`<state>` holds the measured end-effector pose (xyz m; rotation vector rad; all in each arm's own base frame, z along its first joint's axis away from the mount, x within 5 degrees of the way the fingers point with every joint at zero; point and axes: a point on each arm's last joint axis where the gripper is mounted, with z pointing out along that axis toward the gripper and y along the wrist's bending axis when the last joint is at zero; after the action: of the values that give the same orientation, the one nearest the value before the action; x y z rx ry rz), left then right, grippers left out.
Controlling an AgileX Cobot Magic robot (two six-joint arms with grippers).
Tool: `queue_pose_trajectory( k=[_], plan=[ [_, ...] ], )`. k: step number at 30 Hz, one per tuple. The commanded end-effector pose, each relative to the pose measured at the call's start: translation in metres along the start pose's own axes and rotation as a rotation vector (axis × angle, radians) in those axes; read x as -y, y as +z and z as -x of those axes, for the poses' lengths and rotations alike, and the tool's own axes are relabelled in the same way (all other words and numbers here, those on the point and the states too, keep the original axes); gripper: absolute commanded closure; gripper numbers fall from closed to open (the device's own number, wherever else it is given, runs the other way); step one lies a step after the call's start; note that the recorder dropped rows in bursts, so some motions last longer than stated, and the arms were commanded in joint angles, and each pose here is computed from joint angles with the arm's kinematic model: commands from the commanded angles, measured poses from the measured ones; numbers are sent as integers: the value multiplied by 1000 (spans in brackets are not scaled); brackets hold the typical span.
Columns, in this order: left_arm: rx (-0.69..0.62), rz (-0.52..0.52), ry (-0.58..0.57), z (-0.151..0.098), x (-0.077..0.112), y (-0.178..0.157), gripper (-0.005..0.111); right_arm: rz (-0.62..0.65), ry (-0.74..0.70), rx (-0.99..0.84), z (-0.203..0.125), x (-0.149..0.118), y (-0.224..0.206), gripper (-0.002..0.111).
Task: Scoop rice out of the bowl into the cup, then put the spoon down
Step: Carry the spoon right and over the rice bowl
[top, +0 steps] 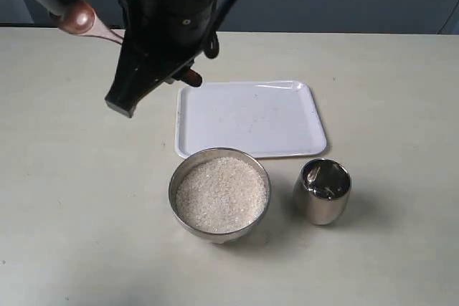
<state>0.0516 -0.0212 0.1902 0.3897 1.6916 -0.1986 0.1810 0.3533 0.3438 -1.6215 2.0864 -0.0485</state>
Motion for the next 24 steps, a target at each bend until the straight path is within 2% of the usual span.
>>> queue_pose_trajectory(
  k=[1,4,10,14,17,19,24],
  plan=[
    [14,-2,-5,2,0,-1,106,-134,-63,-43,-14,12,-5,109],
    [14,-2,-5,2,0,-1,106,-214,3,-26,-27,25,-23,109],
    [14,-2,-5,2,0,-1,106,-162,148,42,-64,45,-68,109],
    [14,-2,-5,2,0,-1,106,-216,176,11,-93,52,-76,109],
    [14,-2,-5,2,0,-1,106,-254,394,7,-112,56,-77,109],
    [14,-2,-5,2,0,-1,106,-241,525,15,-121,57,-79,109],
    [14,-2,-5,2,0,-1,106,-120,607,4,-127,46,-77,109]
  ],
)
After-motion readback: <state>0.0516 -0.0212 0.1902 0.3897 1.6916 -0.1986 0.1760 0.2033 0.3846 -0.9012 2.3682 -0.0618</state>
